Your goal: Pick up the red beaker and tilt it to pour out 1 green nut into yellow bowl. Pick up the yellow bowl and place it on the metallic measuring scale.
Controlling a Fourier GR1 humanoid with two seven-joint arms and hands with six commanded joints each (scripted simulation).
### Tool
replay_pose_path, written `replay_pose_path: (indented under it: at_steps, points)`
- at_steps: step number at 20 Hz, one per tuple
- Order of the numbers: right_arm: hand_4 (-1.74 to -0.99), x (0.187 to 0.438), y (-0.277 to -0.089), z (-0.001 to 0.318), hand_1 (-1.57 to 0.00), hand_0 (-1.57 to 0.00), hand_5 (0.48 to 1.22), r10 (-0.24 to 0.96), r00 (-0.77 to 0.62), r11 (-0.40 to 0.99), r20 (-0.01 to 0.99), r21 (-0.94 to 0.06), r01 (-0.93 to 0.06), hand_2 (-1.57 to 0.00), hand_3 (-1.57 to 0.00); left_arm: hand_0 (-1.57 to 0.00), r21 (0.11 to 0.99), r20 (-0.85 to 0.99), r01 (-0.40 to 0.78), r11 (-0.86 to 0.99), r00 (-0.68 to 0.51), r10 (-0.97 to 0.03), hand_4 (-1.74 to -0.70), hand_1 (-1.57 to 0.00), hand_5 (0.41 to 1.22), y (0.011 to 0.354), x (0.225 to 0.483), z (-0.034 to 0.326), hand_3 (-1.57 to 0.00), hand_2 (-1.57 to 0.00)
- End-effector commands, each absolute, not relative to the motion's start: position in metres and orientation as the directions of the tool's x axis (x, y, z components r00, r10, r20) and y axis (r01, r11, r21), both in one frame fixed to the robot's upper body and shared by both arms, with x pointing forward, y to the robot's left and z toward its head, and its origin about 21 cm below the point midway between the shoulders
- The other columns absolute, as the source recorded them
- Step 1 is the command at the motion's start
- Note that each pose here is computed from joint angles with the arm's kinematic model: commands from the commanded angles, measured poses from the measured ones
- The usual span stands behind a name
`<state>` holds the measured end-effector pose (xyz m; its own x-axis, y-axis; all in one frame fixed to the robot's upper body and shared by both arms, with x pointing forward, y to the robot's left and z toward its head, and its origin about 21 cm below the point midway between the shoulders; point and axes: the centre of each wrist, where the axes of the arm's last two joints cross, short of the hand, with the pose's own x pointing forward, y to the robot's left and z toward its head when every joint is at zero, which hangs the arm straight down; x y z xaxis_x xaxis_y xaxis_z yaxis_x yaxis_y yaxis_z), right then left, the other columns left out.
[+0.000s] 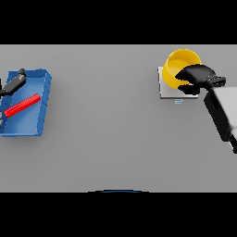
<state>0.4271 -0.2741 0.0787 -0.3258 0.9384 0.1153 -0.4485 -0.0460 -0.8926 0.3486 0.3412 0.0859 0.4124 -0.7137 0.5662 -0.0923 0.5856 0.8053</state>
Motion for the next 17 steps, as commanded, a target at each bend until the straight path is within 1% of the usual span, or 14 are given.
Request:
replay_pose_path:
  at_steps: [1,2,4,7,8,10,11,13,15,17]
  points:
    - [-1.609,0.4268,-0.2755,0.0803,-0.71,-0.79,1.029,0.940,-0.324,-0.060,0.103,-0.888,-0.456,-0.78,-0.72,0.00,0.805,0.566,-0.092,0.586,0.417,-0.711,-0.72,0.00,0.667,0.3423,0.3505,0.0870,0.00,0.00]
    - [-1.593,0.4269,-0.2737,0.0804,-0.56,-0.63,0.987,0.938,-0.336,-0.088,0.081,-0.884,-0.459,-0.66,-0.66,0.00,0.805,0.567,-0.095,0.586,0.413,-0.713,-0.72,0.00,0.666,0.3435,0.3511,0.0880,0.00,0.00]
    - [-1.567,0.4271,-0.2754,0.0793,-0.36,-0.41,0.929,0.933,-0.353,-0.107,0.070,-0.881,-0.460,-0.46,-0.55,0.00,0.798,0.576,-0.090,0.595,0.402,-0.712,-0.72,0.00,0.663,0.3434,0.3463,0.0826,0.00,0.00]
    - [-1.552,0.4285,-0.2737,0.0789,-0.18,-0.21,0.876,0.921,-0.385,-0.128,0.063,-0.883,-0.451,-0.24,-0.43,0.00,0.799,0.574,-0.097,0.594,0.418,-0.704,-0.72,0.00,0.664,0.3430,0.3494,0.0851,0.00,0.00]
    - [-1.546,0.4279,-0.2735,0.0768,-0.15,-0.17,0.856,0.919,-0.387,-0.115,0.079,-0.884,-0.453,-0.19,-0.39,0.00,0.799,0.573,-0.097,0.593,0.419,-0.704,-0.72,0.00,0.664,0.3458,0.3488,0.0843,0.00,0.00]
    - [-1.537,0.4306,-0.2749,0.0805,-0.09,-0.11,0.822,0.916,-0.391,-0.105,0.087,-0.890,-0.443,-0.12,-0.33,0.00,0.800,0.573,-0.092,0.593,0.414,-0.708,-0.73,0.00,0.664,0.3415,0.3468,0.0812,0.00,0.00]
    - [-1.530,0.4294,-0.2765,0.0795,-0.07,-0.08,0.809,0.916,-0.391,-0.105,0.088,-0.890,-0.445,-0.10,-0.30,0.00,0.802,0.570,-0.093,0.590,0.413,-0.710,-0.73,0.00,0.665,0.3445,0.3477,0.0823,0.00,0.00]
    - [-1.518,0.4306,-0.2799,0.0782,-0.05,-0.05,0.786,0.928,-0.364,-0.097,0.085,-0.885,-0.455,-0.06,-0.24,0.00,0.806,0.568,-0.098,0.584,0.409,-0.714,-0.72,0.00,0.664,0.3444,0.3475,0.0833,0.00,0.00]
    - [-1.500,0.4309,-0.2757,0.0765,-0.03,-0.03,0.763,0.933,-0.350,-0.095,0.086,-0.878,-0.469,-0.04,-0.19,0.00,0.802,0.571,-0.099,0.589,0.416,-0.708,-0.72,0.00,0.665,0.3415,0.3502,0.0840,0.00,0.00]
    - [-1.478,0.4314,-0.2765,0.0762,-0.02,-0.02,0.738,0.941,-0.328,-0.091,0.080,-0.876,-0.473,-0.03,-0.15,0.00,0.803,0.569,-0.099,0.588,0.420,-0.706,-0.73,0.00,0.665,0.3440,0.3495,0.0815,0.00,0.00]
